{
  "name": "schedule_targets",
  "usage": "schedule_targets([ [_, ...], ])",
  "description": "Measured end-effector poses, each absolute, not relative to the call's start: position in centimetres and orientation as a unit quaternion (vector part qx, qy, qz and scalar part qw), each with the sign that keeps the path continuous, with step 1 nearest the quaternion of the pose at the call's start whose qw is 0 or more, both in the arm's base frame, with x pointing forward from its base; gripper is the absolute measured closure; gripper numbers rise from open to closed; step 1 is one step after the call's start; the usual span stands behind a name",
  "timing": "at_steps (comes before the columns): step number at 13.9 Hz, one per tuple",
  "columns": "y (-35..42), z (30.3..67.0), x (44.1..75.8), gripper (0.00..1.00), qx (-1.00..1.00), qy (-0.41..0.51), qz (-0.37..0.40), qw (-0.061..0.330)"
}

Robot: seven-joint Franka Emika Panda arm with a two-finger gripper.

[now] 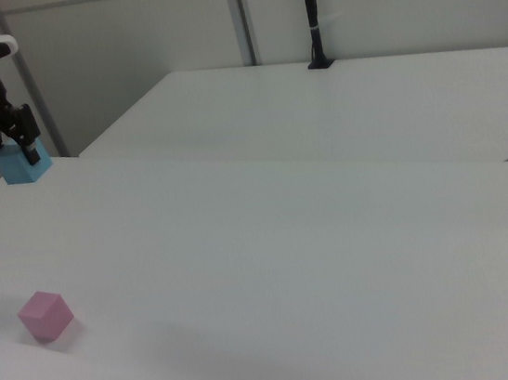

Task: Put blue cube on pink cube
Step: 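Carry the held blue cube over the pink cube, then lower the blue cube onto the pink cube's top face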

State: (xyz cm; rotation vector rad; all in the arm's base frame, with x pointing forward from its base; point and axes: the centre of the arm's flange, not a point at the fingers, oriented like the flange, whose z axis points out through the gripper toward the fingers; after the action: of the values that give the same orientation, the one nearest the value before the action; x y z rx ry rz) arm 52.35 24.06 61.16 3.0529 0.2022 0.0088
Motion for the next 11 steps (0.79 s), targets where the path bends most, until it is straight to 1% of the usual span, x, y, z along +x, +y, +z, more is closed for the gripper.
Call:
schedule_targets([
  [2,23.9,60.7,51.7,0.36,0.997,0.066,-0.008,0.043],
  [4,23.7,59.1,49.4,0.36,0.997,0.065,-0.026,0.033],
  [5,23.6,57.6,48.2,0.36,0.997,0.065,-0.029,0.031],
  [7,23.4,54.8,46.9,0.36,0.997,0.066,-0.037,0.031],
  [11,22.8,48.0,45.1,0.36,0.997,0.056,-0.041,0.034],
])
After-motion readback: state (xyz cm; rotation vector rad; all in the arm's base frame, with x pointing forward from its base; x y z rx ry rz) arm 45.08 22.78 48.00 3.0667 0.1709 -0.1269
